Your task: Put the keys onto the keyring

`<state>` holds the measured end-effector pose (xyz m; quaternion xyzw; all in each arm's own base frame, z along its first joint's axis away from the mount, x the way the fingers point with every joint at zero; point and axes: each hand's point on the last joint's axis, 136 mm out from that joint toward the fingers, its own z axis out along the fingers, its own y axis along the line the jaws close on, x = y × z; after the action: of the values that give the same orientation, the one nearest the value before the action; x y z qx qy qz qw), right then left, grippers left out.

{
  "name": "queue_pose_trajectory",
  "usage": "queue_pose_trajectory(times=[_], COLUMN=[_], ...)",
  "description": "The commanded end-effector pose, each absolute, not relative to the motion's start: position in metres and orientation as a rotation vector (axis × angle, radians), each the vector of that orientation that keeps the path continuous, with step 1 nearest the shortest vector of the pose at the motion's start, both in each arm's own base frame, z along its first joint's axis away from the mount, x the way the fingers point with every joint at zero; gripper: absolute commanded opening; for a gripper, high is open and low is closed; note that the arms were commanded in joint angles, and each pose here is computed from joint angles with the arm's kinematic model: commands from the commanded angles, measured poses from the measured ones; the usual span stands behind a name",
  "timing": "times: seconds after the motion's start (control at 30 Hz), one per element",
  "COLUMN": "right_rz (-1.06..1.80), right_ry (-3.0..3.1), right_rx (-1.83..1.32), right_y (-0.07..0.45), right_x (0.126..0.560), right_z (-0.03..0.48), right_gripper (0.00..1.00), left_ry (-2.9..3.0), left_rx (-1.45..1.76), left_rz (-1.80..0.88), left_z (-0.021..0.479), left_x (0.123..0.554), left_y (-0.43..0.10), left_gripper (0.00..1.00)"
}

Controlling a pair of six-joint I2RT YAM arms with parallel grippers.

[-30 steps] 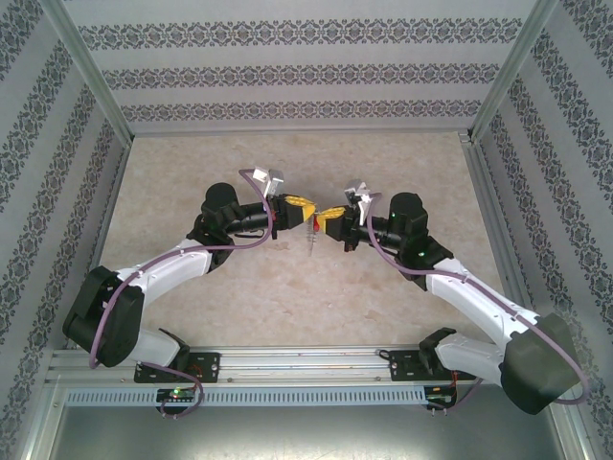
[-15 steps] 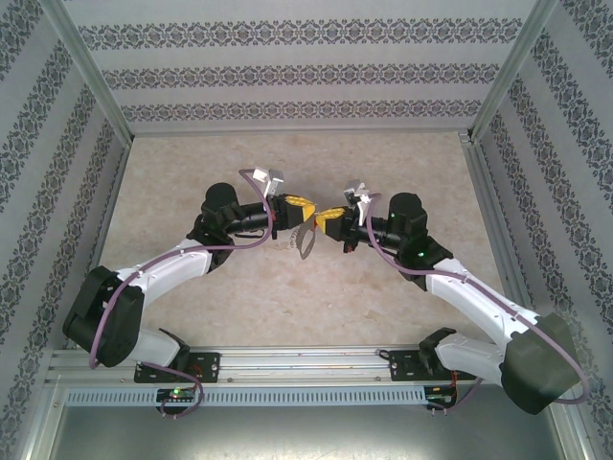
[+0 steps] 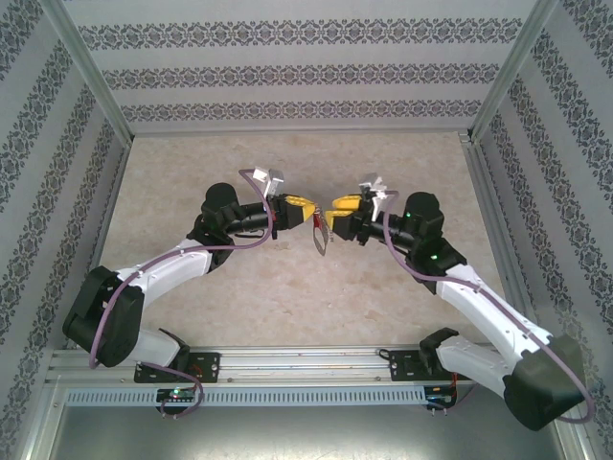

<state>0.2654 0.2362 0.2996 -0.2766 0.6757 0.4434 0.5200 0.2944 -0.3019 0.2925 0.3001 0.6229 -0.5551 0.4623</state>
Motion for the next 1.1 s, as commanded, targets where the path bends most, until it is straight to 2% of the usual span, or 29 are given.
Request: queue_pose_trajectory(times=[0.0,0.23,0.57,1.07], right_rz=[1.042,1.002,1.076,1.117], right_ry=[1.593,1.612,1.605,1.594], right_rx=[-0.57,-0.446,-0.441,-0.498], right_y=[0.22,0.209,0.225,0.244], right_x=[0.271,0.294,0.309,0.29], right_z=[0.313,0.316,0.313,0.309], right_gripper=[0.45,0.44,0.43,0.39], left_ry=[1.417,1.369,1.324,1.303], left_rx=[0.751,0.712,0.67,0.612], left_rz=[-1.352,-1.405,-1.405,-1.389], left_z=[0.317,0.324,0.331,0.332], left_x=[0.291,0.291,0.296,0.307], left_y=[-0.304,-0.308,-0.311,-0.312], left_gripper=[0.0,0.0,0.0,0.0])
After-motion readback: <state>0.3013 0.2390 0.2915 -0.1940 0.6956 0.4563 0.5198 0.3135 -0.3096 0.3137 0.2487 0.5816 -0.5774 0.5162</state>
